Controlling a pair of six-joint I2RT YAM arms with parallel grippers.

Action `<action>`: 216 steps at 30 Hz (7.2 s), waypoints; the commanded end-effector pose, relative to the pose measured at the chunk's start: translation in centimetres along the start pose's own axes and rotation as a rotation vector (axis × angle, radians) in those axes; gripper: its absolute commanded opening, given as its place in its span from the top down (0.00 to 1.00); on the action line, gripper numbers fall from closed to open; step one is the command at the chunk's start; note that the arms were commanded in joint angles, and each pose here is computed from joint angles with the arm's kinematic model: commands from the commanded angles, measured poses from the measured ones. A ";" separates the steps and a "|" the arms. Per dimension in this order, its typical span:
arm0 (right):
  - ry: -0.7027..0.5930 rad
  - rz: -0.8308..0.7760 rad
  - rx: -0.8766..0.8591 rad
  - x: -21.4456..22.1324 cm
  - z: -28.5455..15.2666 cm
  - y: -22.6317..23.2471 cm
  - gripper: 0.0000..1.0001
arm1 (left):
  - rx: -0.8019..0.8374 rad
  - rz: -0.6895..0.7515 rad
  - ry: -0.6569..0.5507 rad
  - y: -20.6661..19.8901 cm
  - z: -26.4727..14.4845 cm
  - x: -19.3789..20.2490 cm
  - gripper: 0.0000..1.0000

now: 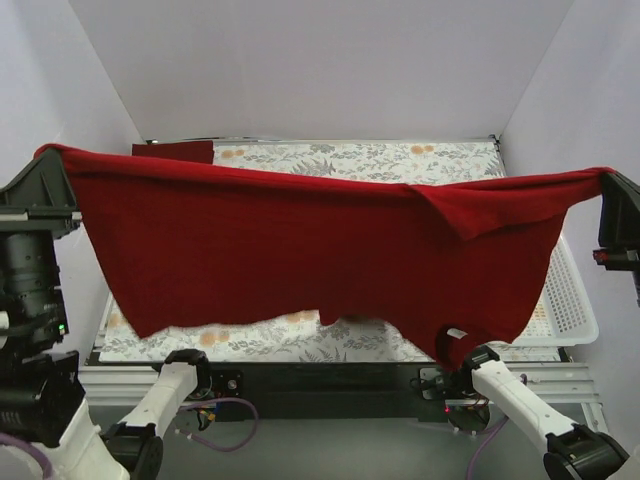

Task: Fold and stack the t-shirts
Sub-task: Flatten the tshirt out, then fold the tshirt

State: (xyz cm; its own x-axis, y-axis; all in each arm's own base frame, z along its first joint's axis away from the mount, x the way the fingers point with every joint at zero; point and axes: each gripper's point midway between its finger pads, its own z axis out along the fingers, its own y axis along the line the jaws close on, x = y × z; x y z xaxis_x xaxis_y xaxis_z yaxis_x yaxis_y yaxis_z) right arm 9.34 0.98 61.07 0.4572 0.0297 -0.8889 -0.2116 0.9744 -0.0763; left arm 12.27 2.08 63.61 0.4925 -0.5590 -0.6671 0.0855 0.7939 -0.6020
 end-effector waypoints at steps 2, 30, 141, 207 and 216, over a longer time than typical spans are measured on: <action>0.079 -0.116 0.055 1.7 4.6 -0.9 0.99 | -0.093 0.116 0.162 2.4 7.2 7.0 1.00; 0.964 -0.174 -0.024 55.7 15.0 2.4 0.99 | -0.614 0.326 0.947 34.8 10.7 56.8 1.00; 1.343 0.336 0.342 68.8 7.9 -0.2 0.65 | -0.811 0.503 1.182 39.0 6.9 65.0 0.63; 1.313 -0.252 -0.276 64.8 5.3 14.1 0.64 | -0.428 0.329 1.025 25.4 -7.8 46.2 0.25; 1.326 -0.292 -0.268 66.8 6.7 13.4 0.60 | -0.426 0.331 1.044 25.5 -8.0 46.7 0.25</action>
State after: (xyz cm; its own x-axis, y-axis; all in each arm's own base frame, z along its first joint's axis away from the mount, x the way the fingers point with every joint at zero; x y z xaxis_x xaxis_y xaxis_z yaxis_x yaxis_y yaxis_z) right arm 40.84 17.46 3.29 -0.6288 -0.5471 -0.5525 -0.4915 0.8303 -0.2628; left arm 30.07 -5.72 13.02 -0.5455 -0.4290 -0.7200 -0.3179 0.9008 -0.2959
